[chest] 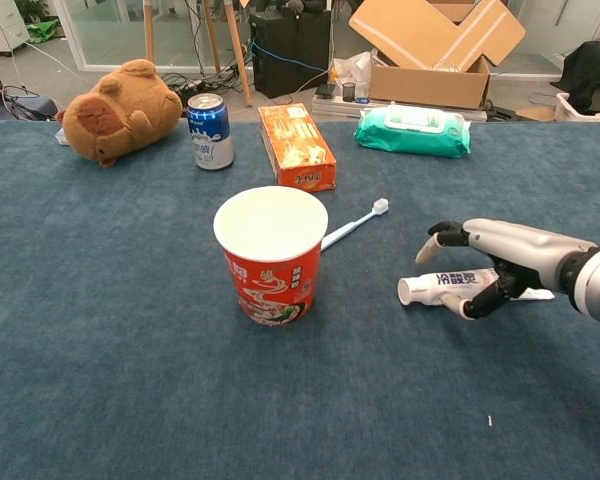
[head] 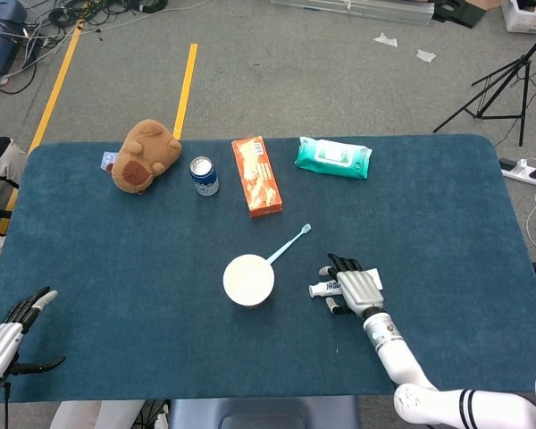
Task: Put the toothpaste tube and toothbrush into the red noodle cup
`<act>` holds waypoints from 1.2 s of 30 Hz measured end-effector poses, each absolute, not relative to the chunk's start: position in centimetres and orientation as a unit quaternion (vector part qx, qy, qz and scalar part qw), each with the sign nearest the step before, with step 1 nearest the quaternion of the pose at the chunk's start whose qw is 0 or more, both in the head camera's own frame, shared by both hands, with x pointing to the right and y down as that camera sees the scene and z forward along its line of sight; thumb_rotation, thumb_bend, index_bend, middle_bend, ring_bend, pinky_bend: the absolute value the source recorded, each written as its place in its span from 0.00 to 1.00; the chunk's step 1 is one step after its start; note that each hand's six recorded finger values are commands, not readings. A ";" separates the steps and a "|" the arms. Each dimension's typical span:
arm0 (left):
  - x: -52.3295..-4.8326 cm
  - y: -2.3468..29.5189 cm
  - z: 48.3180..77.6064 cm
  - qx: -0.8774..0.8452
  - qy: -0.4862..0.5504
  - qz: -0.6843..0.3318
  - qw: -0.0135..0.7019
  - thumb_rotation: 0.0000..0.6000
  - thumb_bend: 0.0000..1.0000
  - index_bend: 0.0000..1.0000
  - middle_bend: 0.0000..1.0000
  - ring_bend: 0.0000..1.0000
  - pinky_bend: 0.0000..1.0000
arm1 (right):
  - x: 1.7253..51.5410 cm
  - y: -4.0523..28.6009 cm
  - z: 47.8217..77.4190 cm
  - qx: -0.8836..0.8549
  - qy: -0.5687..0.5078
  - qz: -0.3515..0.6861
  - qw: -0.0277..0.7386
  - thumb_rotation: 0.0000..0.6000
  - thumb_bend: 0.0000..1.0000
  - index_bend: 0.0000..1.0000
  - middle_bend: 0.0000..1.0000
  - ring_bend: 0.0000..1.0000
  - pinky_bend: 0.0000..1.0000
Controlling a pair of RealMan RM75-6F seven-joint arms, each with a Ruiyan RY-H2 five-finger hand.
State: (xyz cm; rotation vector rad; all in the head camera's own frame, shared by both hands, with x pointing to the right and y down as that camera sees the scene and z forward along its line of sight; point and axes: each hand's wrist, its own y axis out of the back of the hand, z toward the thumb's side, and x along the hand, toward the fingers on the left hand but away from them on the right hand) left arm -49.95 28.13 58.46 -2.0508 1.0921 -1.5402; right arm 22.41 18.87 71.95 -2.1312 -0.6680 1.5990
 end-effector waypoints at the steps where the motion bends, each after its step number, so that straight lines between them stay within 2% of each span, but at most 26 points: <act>1: -50.0 28.2 58.5 -0.724 0.385 -0.544 0.176 1.00 0.00 0.00 0.00 0.00 0.00 | 22.4 18.9 72.0 -0.760 -0.238 0.571 0.196 1.00 0.34 0.26 0.00 0.00 0.06; 36: -50.1 28.6 58.7 -0.724 0.384 -0.547 0.170 1.00 0.00 0.00 0.00 0.00 0.00 | 22.0 19.1 73.2 -0.755 -0.235 0.580 0.195 1.00 0.37 0.40 0.00 0.00 0.06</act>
